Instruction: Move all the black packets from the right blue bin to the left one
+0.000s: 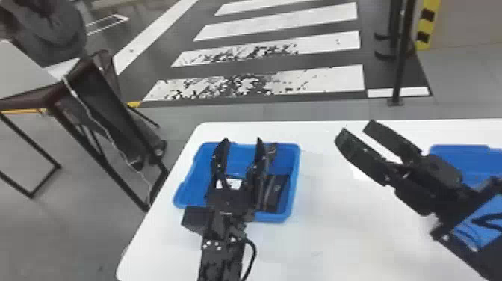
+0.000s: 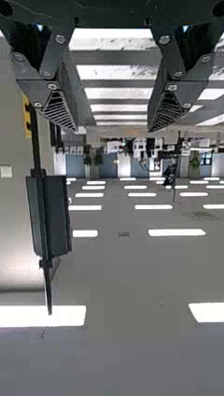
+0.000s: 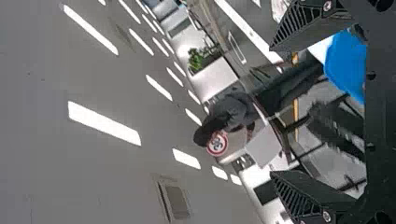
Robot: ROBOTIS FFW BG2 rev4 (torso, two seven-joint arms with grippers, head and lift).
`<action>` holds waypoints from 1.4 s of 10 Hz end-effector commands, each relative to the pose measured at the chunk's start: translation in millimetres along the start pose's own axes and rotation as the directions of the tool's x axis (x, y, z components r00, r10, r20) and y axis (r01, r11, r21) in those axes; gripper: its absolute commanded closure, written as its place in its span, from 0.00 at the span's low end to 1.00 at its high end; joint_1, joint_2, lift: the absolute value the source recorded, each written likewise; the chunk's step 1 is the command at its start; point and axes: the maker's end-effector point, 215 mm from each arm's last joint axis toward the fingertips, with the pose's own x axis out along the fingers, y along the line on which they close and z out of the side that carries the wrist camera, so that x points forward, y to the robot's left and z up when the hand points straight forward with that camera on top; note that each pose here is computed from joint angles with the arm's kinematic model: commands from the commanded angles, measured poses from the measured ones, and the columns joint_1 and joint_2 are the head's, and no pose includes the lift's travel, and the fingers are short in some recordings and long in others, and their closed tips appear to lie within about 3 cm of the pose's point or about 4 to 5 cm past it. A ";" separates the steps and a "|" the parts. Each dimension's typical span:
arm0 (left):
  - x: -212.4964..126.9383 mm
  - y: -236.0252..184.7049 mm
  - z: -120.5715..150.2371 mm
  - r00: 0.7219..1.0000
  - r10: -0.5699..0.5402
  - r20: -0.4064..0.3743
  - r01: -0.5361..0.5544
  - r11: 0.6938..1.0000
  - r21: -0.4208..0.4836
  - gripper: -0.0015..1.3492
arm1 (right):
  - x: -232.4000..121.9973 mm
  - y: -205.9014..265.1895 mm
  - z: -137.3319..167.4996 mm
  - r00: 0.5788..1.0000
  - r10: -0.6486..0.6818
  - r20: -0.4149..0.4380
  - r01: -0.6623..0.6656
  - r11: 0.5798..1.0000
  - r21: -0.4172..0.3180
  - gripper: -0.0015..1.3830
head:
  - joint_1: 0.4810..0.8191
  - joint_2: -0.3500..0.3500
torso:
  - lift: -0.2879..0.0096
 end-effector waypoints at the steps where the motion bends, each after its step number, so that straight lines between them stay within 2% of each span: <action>1: -9.7 -7.0 22.5 0.997 0.003 0.074 0.003 0.998 -0.068 0.04 | -27.5 -33.4 24.6 0.995 -0.099 0.031 0.102 0.988 -0.112 0.06 | 0.63 0.94 | 0.50; 2: -16.2 -11.1 35.4 0.995 -0.003 0.098 0.013 0.995 -0.099 0.03 | -48.2 -52.3 38.2 0.986 -0.163 0.042 0.168 0.968 -0.186 0.06 | 0.63 0.88 | 0.50; 3: -24.2 -16.4 48.6 0.996 -0.020 0.087 0.029 0.994 -0.102 0.00 | -72.6 -64.0 54.1 0.972 -0.230 0.055 0.236 0.929 -0.285 0.06 | 0.63 0.85 | 0.50; 4: -30.4 -22.0 60.6 0.998 -0.040 0.045 0.044 0.995 -0.089 0.00 | -100.9 -75.6 61.1 0.948 -0.312 0.065 0.314 0.884 -0.347 0.06 | 0.63 0.79 | 0.50; 5: -32.3 -28.2 70.5 0.997 -0.073 -0.017 0.072 0.996 -0.052 0.00 | -136.9 -88.8 69.4 0.910 -0.408 0.079 0.402 0.817 -0.414 0.06 | 0.63 0.72 | 0.50; 6: -34.4 -31.4 70.9 0.993 -0.099 -0.070 0.096 0.994 -0.053 0.00 | -170.6 -96.1 81.1 0.863 -0.495 0.103 0.481 0.739 -0.472 0.06 | 0.63 0.64 | 0.50; 7: -40.9 -31.9 59.9 0.986 -0.105 -0.133 0.099 0.994 -0.050 0.00 | -196.6 -94.7 84.8 0.822 -0.558 0.117 0.534 0.682 -0.499 0.06 | 0.63 0.55 | 0.50; 8: -48.3 -18.5 47.9 0.982 -0.078 -0.172 0.073 0.997 -0.037 0.00 | -211.1 -97.3 81.0 0.792 -0.598 0.120 0.569 0.653 -0.500 0.06 | 0.63 0.52 | 0.50; 9: -54.2 -6.8 40.6 0.979 -0.048 -0.196 0.051 0.999 0.008 0.00 | -217.2 -98.5 73.8 0.784 -0.612 0.107 0.572 0.644 -0.507 0.06 | 0.63 0.48 | 0.50; 10: -58.6 -4.7 29.4 0.974 -0.039 -0.222 0.044 0.999 0.019 0.00 | -221.4 -97.1 66.4 0.777 -0.623 0.090 0.570 0.636 -0.520 0.06 | 0.63 0.49 | 0.50; 13: -60.0 -7.0 40.9 0.981 -0.018 -0.194 0.011 0.999 -0.039 0.00 | -226.0 -85.4 56.2 0.771 -0.634 0.060 0.562 0.633 -0.533 0.06 | 0.63 0.52 | 0.50; 14: -59.3 -11.2 39.9 0.978 -0.026 -0.206 0.015 0.998 -0.057 0.00 | -228.2 -87.3 52.9 0.765 -0.642 0.053 0.567 0.633 -0.527 0.06 | 0.63 0.52 | 0.50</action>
